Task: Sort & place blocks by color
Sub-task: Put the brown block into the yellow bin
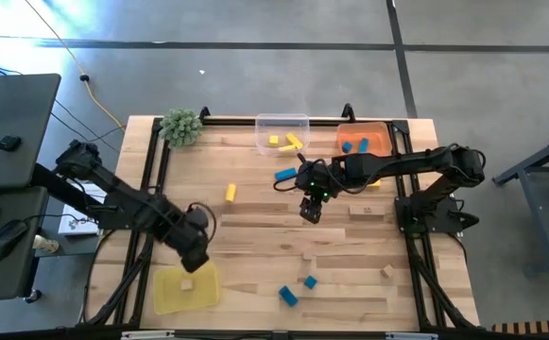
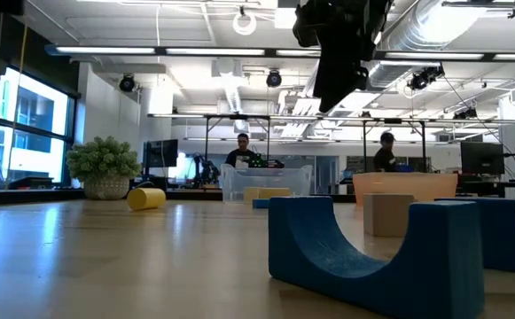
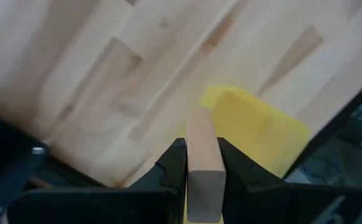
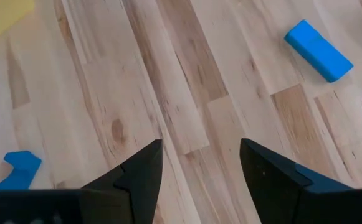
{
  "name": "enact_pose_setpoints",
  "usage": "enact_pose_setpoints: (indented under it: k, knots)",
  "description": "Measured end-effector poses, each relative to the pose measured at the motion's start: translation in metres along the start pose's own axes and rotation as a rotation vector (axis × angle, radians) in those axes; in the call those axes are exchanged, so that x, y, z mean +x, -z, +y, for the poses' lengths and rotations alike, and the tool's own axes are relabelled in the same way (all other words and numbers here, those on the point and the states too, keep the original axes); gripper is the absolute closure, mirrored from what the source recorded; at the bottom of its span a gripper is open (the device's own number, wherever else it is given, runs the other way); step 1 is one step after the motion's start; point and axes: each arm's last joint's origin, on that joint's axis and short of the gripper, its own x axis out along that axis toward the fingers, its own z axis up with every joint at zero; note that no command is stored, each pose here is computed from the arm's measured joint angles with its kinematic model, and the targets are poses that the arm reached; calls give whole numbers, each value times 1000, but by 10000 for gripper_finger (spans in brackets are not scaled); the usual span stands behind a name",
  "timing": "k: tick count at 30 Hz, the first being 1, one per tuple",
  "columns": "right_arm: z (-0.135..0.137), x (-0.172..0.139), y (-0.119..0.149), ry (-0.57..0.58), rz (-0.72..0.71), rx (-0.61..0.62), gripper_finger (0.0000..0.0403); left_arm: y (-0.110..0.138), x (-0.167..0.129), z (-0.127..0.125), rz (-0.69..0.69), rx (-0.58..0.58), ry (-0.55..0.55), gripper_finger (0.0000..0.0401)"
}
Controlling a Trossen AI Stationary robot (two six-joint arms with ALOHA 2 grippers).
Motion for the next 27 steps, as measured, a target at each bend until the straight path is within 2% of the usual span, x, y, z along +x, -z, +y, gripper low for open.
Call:
enact_pose_setpoints:
  k: [11,18,27]
  knots:
    - [5,0,2,-12,6,-12,201,39,40,-14,39,12,109,364]
    - [8,0,3,20,-7,-30,201,54,60,-16,77,7,167,364]
    - [8,0,3,21,-8,-30,201,60,75,-9,115,10,138,363]
